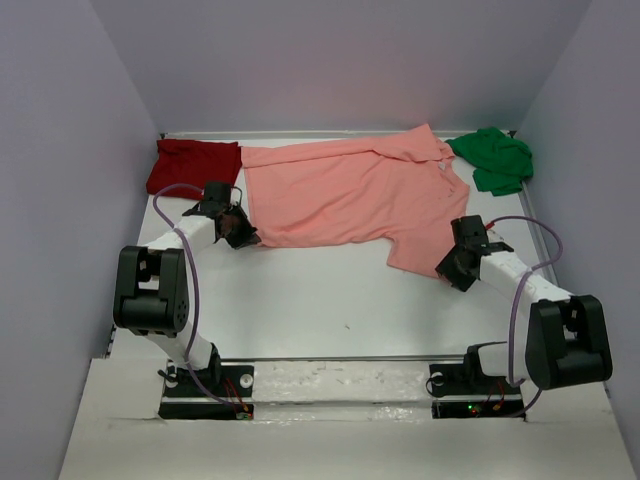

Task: Fold and stack the t-shirts
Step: Flatten out the tshirt

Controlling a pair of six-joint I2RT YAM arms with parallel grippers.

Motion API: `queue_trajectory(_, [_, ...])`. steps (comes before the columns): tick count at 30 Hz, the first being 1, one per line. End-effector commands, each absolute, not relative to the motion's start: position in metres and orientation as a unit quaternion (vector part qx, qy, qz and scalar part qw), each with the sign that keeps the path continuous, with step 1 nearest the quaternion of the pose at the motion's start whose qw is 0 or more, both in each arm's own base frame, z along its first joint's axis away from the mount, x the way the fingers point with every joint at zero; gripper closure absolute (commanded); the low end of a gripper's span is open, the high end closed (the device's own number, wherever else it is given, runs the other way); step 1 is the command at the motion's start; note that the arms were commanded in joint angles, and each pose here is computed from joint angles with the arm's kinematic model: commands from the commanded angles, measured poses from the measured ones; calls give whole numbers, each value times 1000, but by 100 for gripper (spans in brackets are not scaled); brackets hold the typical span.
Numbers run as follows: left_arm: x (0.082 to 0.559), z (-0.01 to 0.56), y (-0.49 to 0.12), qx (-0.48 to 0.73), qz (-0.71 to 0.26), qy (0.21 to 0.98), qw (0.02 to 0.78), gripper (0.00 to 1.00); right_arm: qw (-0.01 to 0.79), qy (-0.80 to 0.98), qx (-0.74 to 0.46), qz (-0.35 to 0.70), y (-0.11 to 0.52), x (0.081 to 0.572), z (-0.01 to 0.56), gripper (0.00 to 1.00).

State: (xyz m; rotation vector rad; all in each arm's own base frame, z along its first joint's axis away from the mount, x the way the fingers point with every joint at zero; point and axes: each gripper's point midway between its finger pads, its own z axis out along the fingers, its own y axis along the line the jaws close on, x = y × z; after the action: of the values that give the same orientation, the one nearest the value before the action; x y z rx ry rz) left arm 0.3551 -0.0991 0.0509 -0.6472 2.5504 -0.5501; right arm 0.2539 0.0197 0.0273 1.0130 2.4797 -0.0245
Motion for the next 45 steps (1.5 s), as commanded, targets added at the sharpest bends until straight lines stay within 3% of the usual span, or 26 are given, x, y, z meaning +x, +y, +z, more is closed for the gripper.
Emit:
queue_trajectory(1, [357,64,-104,-220,-217,921,239,100,258,884,391,-4,15,263,37,52])
queue_trajectory(10, [356,63,-104,-219,-217,921,237,100,269,869,416,-20,7,264,48,54])
queue_trajectory(22, [354,64,-108,-220,-230,918,236,100,193,888,410,-73,3,259,20,55])
queue_trajectory(25, [354,64,-109,-218,-232,918,236,100,192,887,413,-74,2,260,22,65])
queue_trajectory(26, [354,64,-109,-218,-233,918,236,100,192,885,417,-74,3,259,22,78])
queue_trajectory(29, [355,66,-110,-217,-237,917,236,100,196,881,424,-71,3,258,24,100])
queue_trajectory(38, [356,77,-102,-214,-203,918,265,100,248,870,417,-89,-12,263,41,100])
queue_trajectory(45, [362,151,-68,-206,-100,895,383,100,382,846,349,-128,-40,308,134,100])
